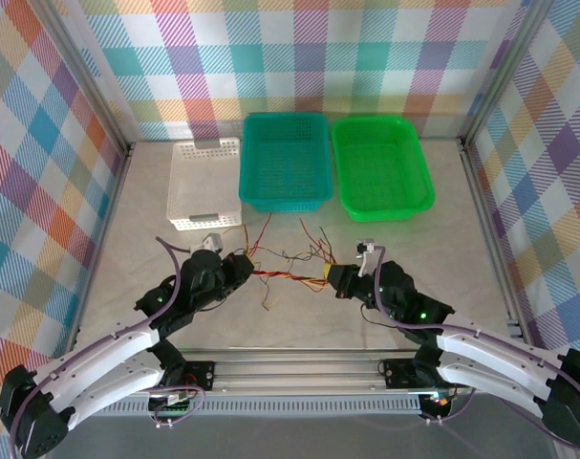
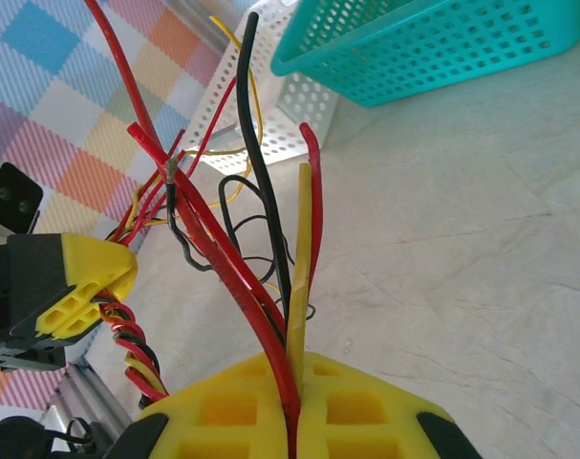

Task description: Untangle the cables

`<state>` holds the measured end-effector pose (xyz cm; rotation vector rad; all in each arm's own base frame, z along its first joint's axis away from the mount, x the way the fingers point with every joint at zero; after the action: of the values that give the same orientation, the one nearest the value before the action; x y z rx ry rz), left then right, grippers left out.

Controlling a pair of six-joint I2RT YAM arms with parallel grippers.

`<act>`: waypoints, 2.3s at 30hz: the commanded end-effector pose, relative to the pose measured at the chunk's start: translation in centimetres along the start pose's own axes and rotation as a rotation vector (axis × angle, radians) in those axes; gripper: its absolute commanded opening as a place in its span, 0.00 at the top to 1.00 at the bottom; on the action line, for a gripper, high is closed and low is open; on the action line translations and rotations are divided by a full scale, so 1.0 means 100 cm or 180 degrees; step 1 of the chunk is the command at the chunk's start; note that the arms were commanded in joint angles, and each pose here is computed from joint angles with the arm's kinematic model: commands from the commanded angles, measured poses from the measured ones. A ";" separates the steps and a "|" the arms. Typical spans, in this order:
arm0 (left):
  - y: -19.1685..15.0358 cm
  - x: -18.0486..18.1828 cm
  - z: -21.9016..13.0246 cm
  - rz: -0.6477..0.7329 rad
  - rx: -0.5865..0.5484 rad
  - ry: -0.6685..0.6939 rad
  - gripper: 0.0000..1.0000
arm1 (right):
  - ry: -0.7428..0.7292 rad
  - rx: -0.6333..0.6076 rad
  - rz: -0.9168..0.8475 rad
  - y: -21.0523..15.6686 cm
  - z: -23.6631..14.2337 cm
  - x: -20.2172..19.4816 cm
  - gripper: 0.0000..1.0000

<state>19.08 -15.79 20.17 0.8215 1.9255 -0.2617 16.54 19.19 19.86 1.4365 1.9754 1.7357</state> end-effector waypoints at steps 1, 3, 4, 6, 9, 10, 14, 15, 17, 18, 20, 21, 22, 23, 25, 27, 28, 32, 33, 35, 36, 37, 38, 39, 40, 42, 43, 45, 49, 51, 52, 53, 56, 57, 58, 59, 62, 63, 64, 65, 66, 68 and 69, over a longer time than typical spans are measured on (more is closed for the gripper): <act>0.025 -0.006 -0.004 -0.0041 -0.0618 0.0062 1.00 | -0.0582 0.0061 -0.0146 0.008 -0.015 -0.018 0.76; 0.023 -0.010 -0.003 -0.0030 -0.0602 0.0047 1.00 | -0.0593 0.0071 -0.0248 0.016 -0.022 -0.015 0.64; 0.023 -0.012 -0.002 -0.0029 -0.0598 0.0039 1.00 | -0.0597 0.0078 -0.0275 0.019 -0.025 -0.013 0.59; 0.021 -0.017 -0.001 -0.0040 -0.0578 0.0021 1.00 | -0.0619 0.0095 -0.0316 0.026 -0.030 -0.010 0.50; 0.019 -0.025 0.002 -0.0046 -0.0544 -0.0020 1.00 | -0.0578 0.0176 -0.0354 0.031 -0.033 -0.005 0.41; 0.018 -0.027 0.002 -0.0041 -0.0536 -0.0026 1.00 | -0.0480 0.0222 -0.0363 0.031 -0.032 0.000 0.38; 0.011 -0.042 0.004 -0.0006 -0.0486 -0.0084 1.00 | -0.0015 0.0550 -0.0329 0.022 -0.013 0.019 0.31; 0.009 -0.046 0.004 0.0011 -0.0479 -0.0092 1.00 | 0.0048 0.0642 -0.0296 0.020 -0.007 0.022 0.31; 0.006 -0.052 0.003 0.0047 -0.0493 -0.0092 1.00 | 0.0118 0.0767 -0.0199 0.015 0.001 0.025 0.32; 0.005 -0.055 0.002 0.0069 -0.0497 -0.0095 1.00 | 0.0194 0.0783 -0.0149 0.014 0.005 0.028 0.32; 0.004 -0.059 0.002 0.0095 -0.0491 -0.0081 1.00 | 0.0331 0.0795 -0.0067 0.013 0.010 0.033 0.33; 0.002 -0.060 0.003 0.0108 -0.0477 -0.0080 1.00 | 0.0361 0.0797 -0.0053 0.014 0.011 0.035 0.35; 0.001 -0.061 0.003 0.0112 -0.0470 -0.0073 1.00 | 0.0367 0.0797 -0.0045 0.014 0.012 0.035 0.35; 0.000 -0.061 0.003 0.0113 -0.0471 -0.0063 1.00 | 0.0361 0.0787 -0.0041 0.014 0.012 0.035 0.36; -0.001 -0.060 0.004 0.0086 -0.0467 -0.0059 1.00 | 0.0390 0.0753 -0.0017 0.014 0.012 0.036 0.38; -0.003 -0.060 0.003 0.0020 -0.0453 -0.0084 1.00 | 0.0431 0.0699 0.0052 0.011 0.014 0.035 0.39; -0.003 -0.060 0.003 -0.0010 -0.0443 -0.0096 1.00 | 0.0454 0.0664 0.0092 0.009 0.015 0.034 0.39; -0.005 -0.062 0.001 -0.0149 -0.0417 -0.0143 1.00 | 0.0432 0.0377 0.0275 -0.001 0.016 0.021 0.40; -0.005 -0.063 0.000 -0.0171 -0.0407 -0.0162 1.00 | 0.0431 0.0282 0.0313 -0.002 0.015 0.019 0.40; -0.005 -0.065 -0.003 -0.0194 -0.0405 -0.0187 1.00 | 0.0457 0.0164 0.0332 -0.003 0.012 0.016 0.41; -0.005 -0.066 -0.005 -0.0205 -0.0404 -0.0195 1.00 | 0.0470 0.0094 0.0340 -0.002 0.011 0.015 0.41; -0.005 -0.066 -0.005 -0.0221 -0.0405 -0.0204 1.00 | 0.0503 0.0023 0.0353 -0.001 0.009 0.015 0.41; -0.005 -0.068 -0.007 -0.0253 -0.0392 -0.0235 1.00 | 0.0525 -0.0052 0.0376 -0.002 0.008 0.014 0.41; -0.006 -0.068 -0.007 -0.0265 -0.0385 -0.0253 1.00 | 0.0554 -0.0141 0.0395 0.000 0.007 0.014 0.42; -0.007 -0.069 -0.008 -0.0284 -0.0362 -0.0266 1.00 | 0.0561 -0.0225 0.0419 0.001 0.006 0.013 0.42; -0.009 -0.069 -0.008 -0.0310 -0.0331 -0.0279 1.00 | 0.0593 -0.0373 0.0441 0.002 0.003 0.011 0.42; -0.010 -0.070 -0.008 -0.0326 -0.0311 -0.0290 1.00 | 0.0630 -0.0449 0.0448 0.004 0.002 0.011 0.42; -0.013 -0.071 -0.008 -0.0354 -0.0281 -0.0319 1.00 | 0.0691 -0.0535 0.0434 0.007 0.001 0.013 0.42; -0.019 -0.076 -0.010 -0.0400 -0.0210 -0.0387 1.00 | 0.0705 -0.0643 0.0446 0.011 0.002 0.014 0.44; -0.019 -0.079 -0.013 -0.0435 -0.0202 -0.0427 1.00 | 0.0696 -0.0636 0.0400 0.011 0.003 0.014 0.47; -0.019 -0.080 -0.015 -0.0449 -0.0212 -0.0437 1.00 | 0.0714 -0.0632 0.0353 0.011 0.003 0.015 0.48; -0.018 -0.082 -0.017 -0.0473 -0.0222 -0.0463 1.00 | 0.0727 -0.0629 0.0305 0.011 0.003 0.016 0.48; -0.014 -0.092 -0.026 -0.0514 -0.0233 -0.0571 1.00 | 0.0733 -0.0631 0.0173 0.010 0.002 0.016 0.47; -0.013 -0.095 -0.029 -0.0535 -0.0234 -0.0605 1.00 | 0.0727 -0.0623 0.0127 0.009 0.002 0.016 0.46; -0.012 -0.100 -0.033 -0.0562 -0.0234 -0.0652 1.00 | 0.0723 -0.0615 0.0097 0.008 0.002 0.016 0.46; -0.011 -0.103 -0.036 -0.0590 -0.0234 -0.0691 1.00 | 0.0741 -0.0612 0.0052 0.006 0.002 0.016 0.45; -0.010 -0.114 -0.043 -0.0677 -0.0196 -0.0808 1.00 | 0.0777 -0.0596 -0.0063 0.005 0.002 0.019 0.44; -0.010 -0.117 -0.045 -0.0704 -0.0173 -0.0837 1.00 | 0.0778 -0.0605 -0.0102 0.005 0.002 0.020 0.43; -0.010 -0.119 -0.045 -0.0717 -0.0148 -0.0855 1.00 | 0.0773 -0.0608 -0.0126 0.005 0.002 0.021 0.43; -0.011 -0.121 -0.046 -0.0740 -0.0126 -0.0868 1.00 | 0.0757 -0.0622 -0.0142 0.006 0.002 0.022 0.42; -0.012 -0.123 -0.046 -0.0758 -0.0103 -0.0889 1.00 | 0.0731 -0.0629 -0.0156 0.006 0.003 0.022 0.42; -0.013 -0.125 -0.047 -0.0769 -0.0070 -0.0901 1.00 | 0.0672 -0.0671 -0.0176 0.008 0.003 0.021 0.40; -0.014 -0.126 -0.048 -0.0770 -0.0070 -0.0903 1.00 | 0.0653 -0.0695 -0.0190 0.010 0.003 0.022 0.40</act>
<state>18.72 -19.48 31.16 0.5374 1.7992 -0.4160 15.88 20.80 20.52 1.2236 1.8885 2.0643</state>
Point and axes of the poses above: each hand's point on the last joint's axis, 136 mm out from that joint toward the fingers, its own z axis out along the fingers, its own x axis along the line the jaws close on, y = z × x, the point moved 6 cm from there along -z, back along the fingers, and after that the axes turned 15 degrees about -z, right-handed, at the moved point
